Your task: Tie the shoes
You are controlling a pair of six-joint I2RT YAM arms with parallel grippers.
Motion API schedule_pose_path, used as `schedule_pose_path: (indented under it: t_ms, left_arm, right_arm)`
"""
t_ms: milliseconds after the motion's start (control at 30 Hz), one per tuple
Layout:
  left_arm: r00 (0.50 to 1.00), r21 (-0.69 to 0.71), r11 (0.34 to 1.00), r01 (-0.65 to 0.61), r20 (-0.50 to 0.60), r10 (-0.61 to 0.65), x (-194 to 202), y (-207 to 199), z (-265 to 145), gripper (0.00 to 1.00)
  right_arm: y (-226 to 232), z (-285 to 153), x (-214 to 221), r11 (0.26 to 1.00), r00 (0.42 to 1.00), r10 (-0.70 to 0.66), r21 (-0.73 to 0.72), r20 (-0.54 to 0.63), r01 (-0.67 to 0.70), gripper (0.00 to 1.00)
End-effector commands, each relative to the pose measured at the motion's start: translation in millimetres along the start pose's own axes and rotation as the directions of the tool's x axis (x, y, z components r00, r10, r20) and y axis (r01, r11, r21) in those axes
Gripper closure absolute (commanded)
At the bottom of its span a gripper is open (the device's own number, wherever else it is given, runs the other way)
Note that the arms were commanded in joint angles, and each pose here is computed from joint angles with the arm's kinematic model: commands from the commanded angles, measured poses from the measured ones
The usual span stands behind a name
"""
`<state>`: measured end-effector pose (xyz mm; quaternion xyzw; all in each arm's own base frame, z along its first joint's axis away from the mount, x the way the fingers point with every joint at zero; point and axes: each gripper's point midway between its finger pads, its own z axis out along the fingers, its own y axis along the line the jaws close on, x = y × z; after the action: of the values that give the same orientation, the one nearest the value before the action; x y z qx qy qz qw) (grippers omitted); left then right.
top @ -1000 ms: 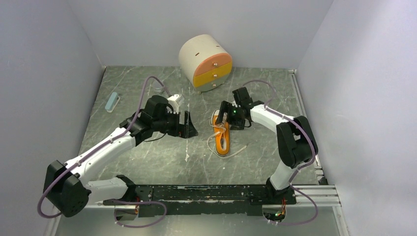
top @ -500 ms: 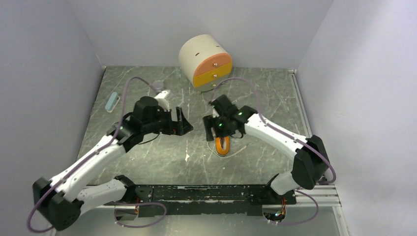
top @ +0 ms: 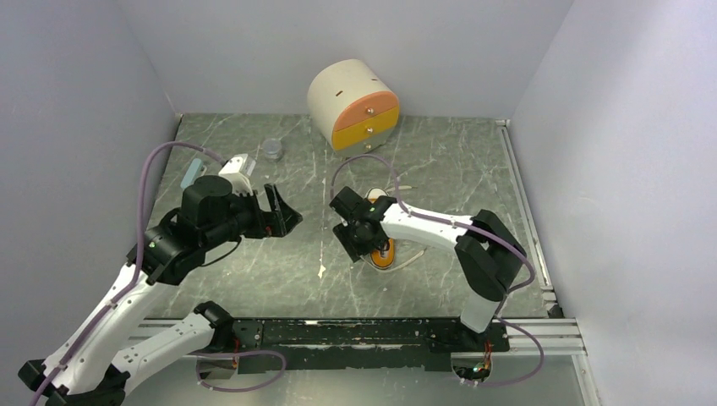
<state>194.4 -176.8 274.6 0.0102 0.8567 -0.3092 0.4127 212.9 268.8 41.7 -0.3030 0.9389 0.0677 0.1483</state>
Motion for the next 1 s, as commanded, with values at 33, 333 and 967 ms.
schedule_pose_path:
  t_ms: [33,333,967]
  left_arm:
    - [0.998,-0.047,0.998,-0.039,0.038,0.041,-14.9,2.9,-23.4,0.03]
    - [0.999,-0.049,0.998,-0.037,0.024,0.039,-10.8,4.4,-29.6,0.03]
    - [0.995,0.091,0.992,0.085,-0.055,-0.080,31.0,-2.8,60.5,0.03]
  right_arm:
    - [4.2,20.7,7.6,0.992,0.996,-0.094,0.082,-0.005,0.094,0.45]
    - [6.1,45.2,25.1,0.984,0.995,-0.088,0.152,-0.054,0.095,0.54]
    - [90.6,-41.3,-51.2,0.815,0.908,0.417,-0.462,0.048,-0.350,0.74]
